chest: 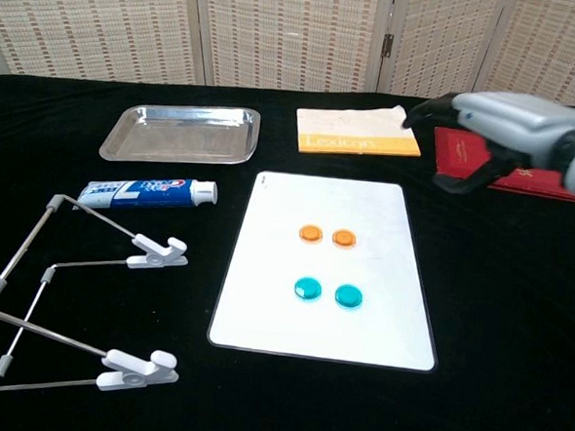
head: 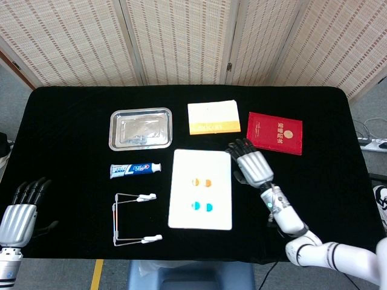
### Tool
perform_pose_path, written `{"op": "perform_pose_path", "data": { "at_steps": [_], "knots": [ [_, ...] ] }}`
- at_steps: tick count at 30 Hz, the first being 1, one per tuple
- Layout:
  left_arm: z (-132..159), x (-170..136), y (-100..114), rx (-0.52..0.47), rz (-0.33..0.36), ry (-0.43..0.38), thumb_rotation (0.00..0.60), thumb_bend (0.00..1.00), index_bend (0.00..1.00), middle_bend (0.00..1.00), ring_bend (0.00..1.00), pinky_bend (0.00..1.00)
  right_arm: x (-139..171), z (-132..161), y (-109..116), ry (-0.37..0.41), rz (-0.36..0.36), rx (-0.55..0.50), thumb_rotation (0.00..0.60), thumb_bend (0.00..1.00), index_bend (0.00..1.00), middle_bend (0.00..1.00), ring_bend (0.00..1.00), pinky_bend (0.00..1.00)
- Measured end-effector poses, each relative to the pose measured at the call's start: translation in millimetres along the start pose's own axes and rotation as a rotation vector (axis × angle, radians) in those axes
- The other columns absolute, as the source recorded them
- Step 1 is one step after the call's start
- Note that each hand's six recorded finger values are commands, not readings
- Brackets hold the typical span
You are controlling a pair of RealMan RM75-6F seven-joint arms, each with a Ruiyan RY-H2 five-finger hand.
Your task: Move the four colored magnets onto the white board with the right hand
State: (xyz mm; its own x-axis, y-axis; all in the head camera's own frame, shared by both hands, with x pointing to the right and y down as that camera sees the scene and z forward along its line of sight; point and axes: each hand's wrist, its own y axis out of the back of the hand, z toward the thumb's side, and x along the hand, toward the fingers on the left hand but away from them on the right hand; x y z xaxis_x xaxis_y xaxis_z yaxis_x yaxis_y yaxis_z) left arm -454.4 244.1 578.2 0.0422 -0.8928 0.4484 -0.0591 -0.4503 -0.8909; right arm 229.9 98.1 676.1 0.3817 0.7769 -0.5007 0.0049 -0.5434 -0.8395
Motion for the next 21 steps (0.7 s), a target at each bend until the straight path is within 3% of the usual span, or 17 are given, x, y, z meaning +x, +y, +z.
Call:
{"op": "perform_pose_path", "data": {
  "at_steps": [7, 16, 21],
  "knots": [
    [6.3, 3.4, 2.1, 0.004, 0.012, -0.001, 0.6, 0.15, 0.07, 0.08, 0.11, 0.0, 73.9, -65.9, 32.3, -0.146, -0.117, 0.01, 0.6, 0.46, 0.04, 0.04, 0.0, 0.0],
    [20.3, 4.6, 7.1, -0.002, 0.029, -0.017, 0.6, 0.15, 0.07, 0.08, 0.11, 0.0, 178.3, -92.8, 35.6, -0.249, -0.218, -0.064, 0.6, 0.46, 0.03, 0.03, 0.0, 0.0],
    [27.7, 2.3, 11.9, -0.014, 0.048, -0.029, 0.6, 0.15, 0.07, 0.08, 0.1, 0.0, 212.5, -99.9, 28.5, -0.288, -0.226, -0.086, 0.6, 0.46, 0.03, 0.03, 0.0, 0.0]
  ]
}}
